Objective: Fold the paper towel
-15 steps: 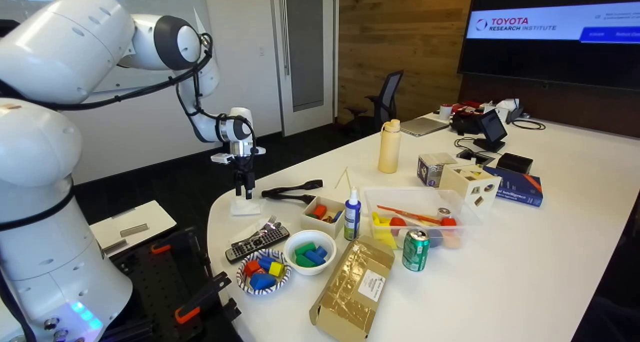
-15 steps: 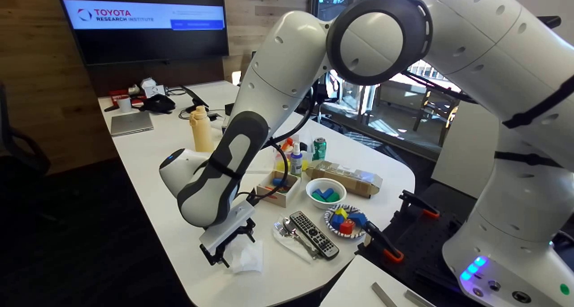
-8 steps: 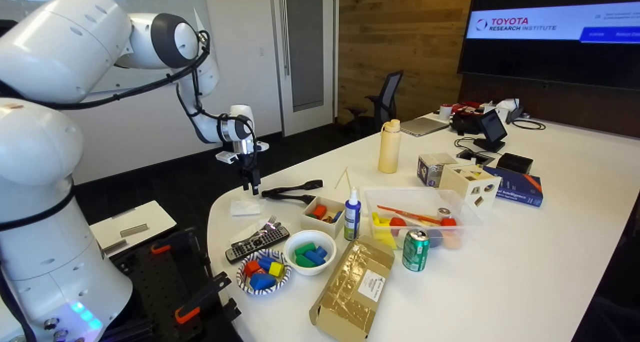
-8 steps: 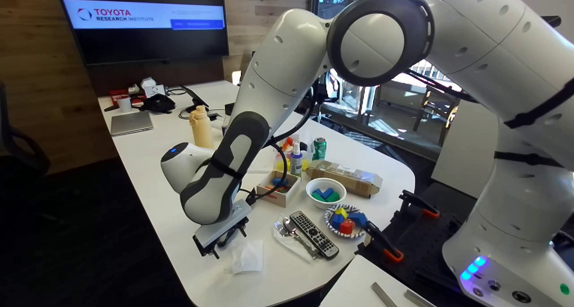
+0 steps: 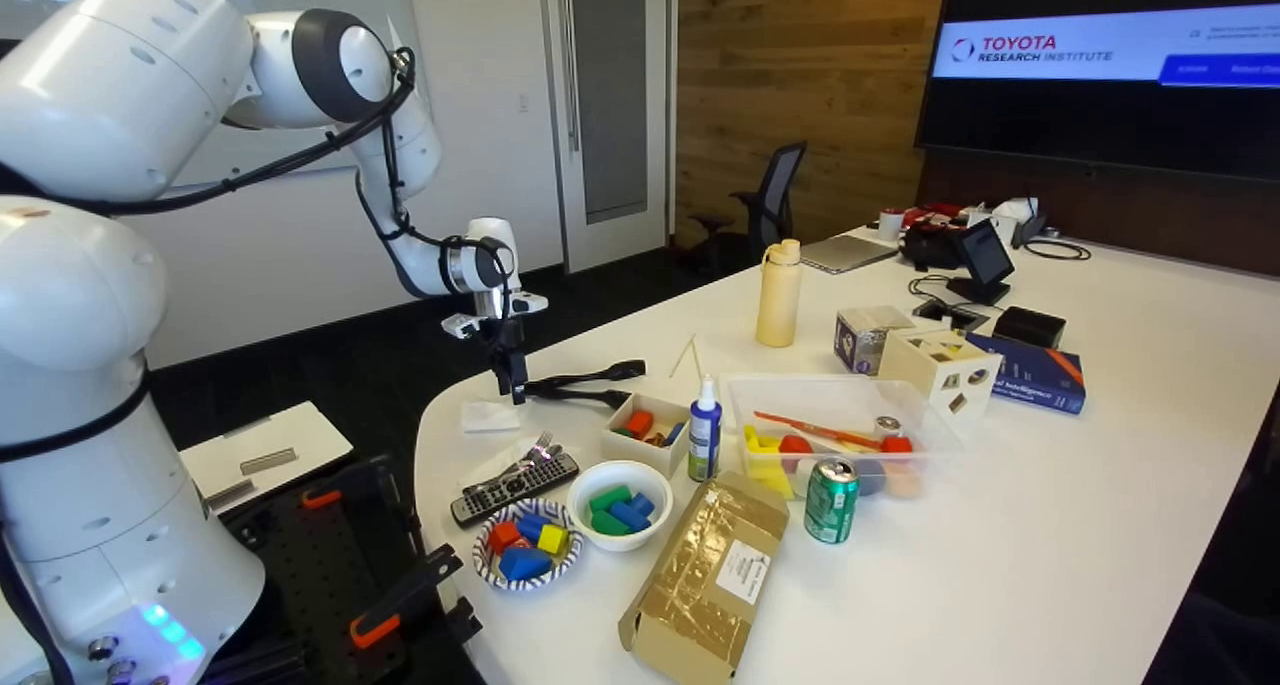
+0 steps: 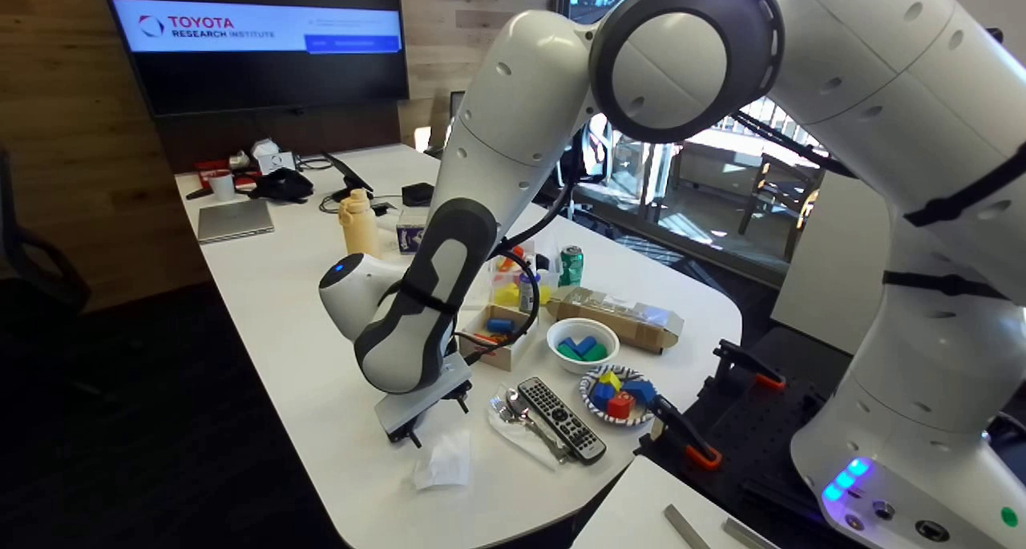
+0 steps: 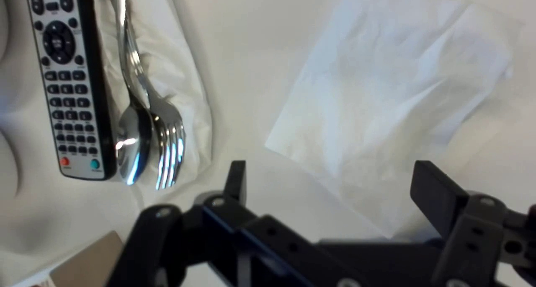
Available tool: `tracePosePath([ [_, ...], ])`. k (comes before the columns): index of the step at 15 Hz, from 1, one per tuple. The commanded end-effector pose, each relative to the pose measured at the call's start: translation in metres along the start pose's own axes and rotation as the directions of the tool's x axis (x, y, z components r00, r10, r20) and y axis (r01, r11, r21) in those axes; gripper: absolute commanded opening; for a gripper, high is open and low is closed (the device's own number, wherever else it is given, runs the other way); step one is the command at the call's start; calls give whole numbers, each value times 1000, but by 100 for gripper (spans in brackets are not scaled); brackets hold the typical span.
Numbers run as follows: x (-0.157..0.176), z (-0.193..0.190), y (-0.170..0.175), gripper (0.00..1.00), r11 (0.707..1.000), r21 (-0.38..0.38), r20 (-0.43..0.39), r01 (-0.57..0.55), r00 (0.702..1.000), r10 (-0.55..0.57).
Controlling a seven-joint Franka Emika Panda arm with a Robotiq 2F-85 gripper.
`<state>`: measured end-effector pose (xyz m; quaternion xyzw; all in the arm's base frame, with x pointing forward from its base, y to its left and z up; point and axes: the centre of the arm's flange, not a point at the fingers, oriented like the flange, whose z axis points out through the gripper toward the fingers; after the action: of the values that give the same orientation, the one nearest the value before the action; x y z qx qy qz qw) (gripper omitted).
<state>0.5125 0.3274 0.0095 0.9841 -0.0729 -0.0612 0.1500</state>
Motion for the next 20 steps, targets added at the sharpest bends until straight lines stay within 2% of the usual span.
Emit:
tracePosePath([
  [1,-17,3,6,100,1000,1,64,-12,998,12],
  [9,-23,22,-4,100,1000,-19,55,-5,998,6],
  [14,-33,28,8,100,999,-31,81,-22,996,25],
  [20,-51,39,29,100,993,-77,105,-95,989,103],
])
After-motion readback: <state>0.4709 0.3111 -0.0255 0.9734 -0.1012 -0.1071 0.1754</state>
